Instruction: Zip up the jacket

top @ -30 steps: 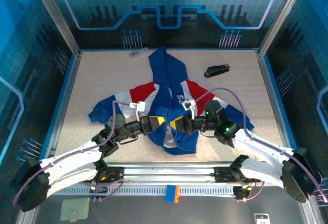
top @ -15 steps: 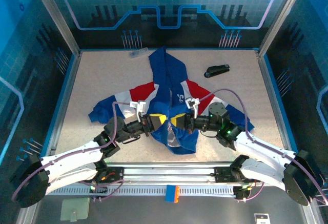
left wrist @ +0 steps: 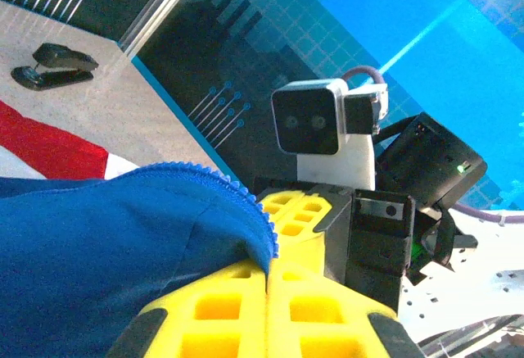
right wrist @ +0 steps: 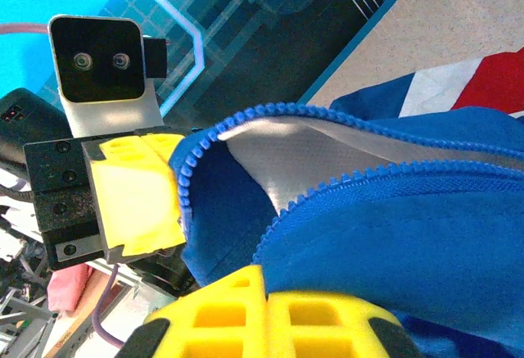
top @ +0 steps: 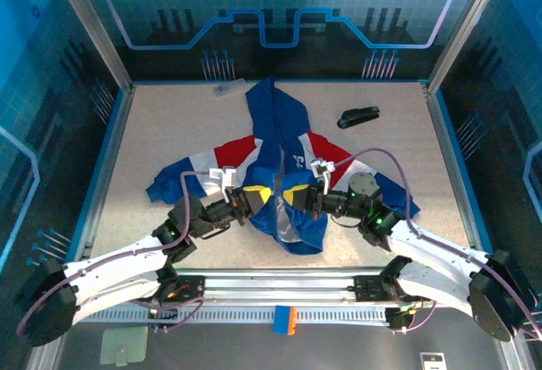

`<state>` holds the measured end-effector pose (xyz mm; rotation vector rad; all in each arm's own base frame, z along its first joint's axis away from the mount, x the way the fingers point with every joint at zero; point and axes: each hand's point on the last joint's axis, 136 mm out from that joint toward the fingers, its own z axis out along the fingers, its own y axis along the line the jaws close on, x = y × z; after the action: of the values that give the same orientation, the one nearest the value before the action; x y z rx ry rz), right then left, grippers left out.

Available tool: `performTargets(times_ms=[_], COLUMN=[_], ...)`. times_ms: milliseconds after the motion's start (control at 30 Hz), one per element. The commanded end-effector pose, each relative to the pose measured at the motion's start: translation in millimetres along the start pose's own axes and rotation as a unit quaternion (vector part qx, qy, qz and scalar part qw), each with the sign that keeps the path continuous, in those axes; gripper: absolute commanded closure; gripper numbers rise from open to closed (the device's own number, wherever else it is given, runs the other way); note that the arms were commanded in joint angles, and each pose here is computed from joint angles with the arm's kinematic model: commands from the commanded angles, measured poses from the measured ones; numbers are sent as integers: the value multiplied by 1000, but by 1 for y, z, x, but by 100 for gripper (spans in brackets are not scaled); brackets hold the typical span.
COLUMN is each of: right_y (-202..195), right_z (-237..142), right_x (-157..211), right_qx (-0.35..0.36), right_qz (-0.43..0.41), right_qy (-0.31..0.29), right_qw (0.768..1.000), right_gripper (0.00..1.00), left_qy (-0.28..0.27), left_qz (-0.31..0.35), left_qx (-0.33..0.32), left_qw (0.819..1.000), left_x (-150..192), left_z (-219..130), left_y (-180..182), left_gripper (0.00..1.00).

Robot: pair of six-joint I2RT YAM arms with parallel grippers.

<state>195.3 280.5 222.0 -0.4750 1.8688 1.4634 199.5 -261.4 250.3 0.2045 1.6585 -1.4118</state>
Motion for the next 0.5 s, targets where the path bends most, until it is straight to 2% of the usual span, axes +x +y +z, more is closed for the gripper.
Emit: performTargets(times_ms=[0,267,467], right_y=[12,17,7], right_z=[-3,-4,-4], right_x=[-11,-16,-6], right_qx=[-17,-22,4], right_qz=[-13,-17,-11], right_qy=[-27,-31,-14], right_qw=[999,999,1000], right_gripper=[100,100,100], left_qy=[-18,21,93], left_qz=[27,42,12], left_qx=[-5,-35,-125], left_qw=[999,998,988], left_x=[-6,7,30], left_z=[-4,0,0], left_y=[-1,8,39], left_gripper=[100,100,100])
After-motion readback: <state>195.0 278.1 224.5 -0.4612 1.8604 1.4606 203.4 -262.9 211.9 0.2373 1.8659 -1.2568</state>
